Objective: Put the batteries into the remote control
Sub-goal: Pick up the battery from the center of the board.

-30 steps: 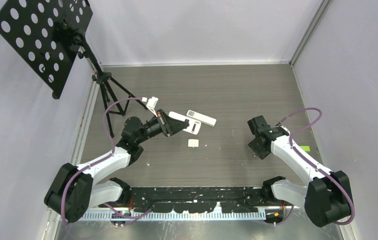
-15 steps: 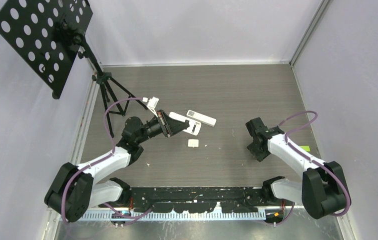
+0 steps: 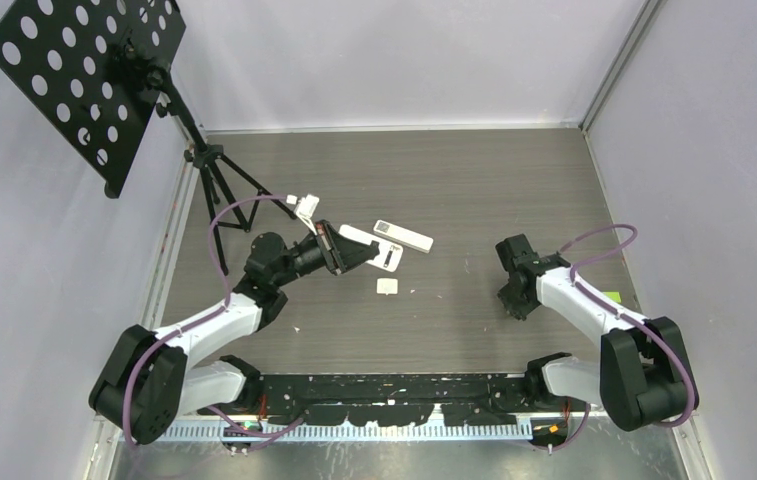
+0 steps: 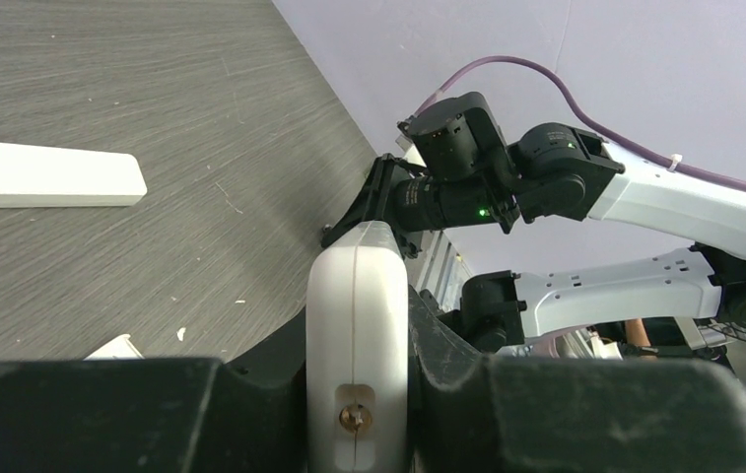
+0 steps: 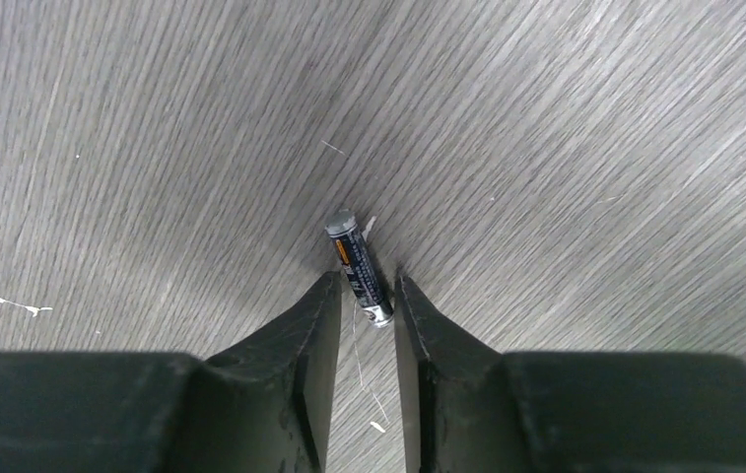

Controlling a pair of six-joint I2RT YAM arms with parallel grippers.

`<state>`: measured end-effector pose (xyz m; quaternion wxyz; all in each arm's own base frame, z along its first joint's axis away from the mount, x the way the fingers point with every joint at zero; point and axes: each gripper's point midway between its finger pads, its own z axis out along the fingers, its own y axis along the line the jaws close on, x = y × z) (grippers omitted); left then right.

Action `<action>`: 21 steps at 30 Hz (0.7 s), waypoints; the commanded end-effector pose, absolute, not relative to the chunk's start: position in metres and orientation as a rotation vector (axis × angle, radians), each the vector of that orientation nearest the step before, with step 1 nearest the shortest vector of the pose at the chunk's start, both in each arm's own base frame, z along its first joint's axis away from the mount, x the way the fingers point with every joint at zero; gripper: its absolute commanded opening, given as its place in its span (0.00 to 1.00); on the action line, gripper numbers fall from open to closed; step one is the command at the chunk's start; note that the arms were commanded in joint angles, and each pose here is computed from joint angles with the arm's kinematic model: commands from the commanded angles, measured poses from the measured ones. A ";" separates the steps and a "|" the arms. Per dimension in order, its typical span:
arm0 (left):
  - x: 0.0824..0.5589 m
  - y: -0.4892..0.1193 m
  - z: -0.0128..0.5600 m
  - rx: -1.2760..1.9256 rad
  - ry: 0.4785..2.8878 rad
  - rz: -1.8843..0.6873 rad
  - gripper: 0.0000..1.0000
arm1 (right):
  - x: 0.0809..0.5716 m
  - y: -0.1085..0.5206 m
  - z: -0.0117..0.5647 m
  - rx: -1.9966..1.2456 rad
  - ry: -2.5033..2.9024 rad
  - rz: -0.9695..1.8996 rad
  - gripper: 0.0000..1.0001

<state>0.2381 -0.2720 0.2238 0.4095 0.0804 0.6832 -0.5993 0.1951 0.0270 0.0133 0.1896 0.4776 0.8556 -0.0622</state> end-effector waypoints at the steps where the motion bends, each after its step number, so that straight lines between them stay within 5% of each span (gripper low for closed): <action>1: 0.242 -0.274 0.253 0.257 1.626 -1.509 0.00 | 0.201 0.028 0.009 1.332 2.401 -0.158 0.25; 9: 0.248 -0.278 0.238 0.248 1.688 -1.505 0.00 | 0.226 0.057 0.036 1.218 2.378 0.153 0.11; 21: 0.248 -0.316 0.185 0.283 1.983 -1.643 0.00 | 0.249 0.181 0.156 0.751 2.275 0.902 0.10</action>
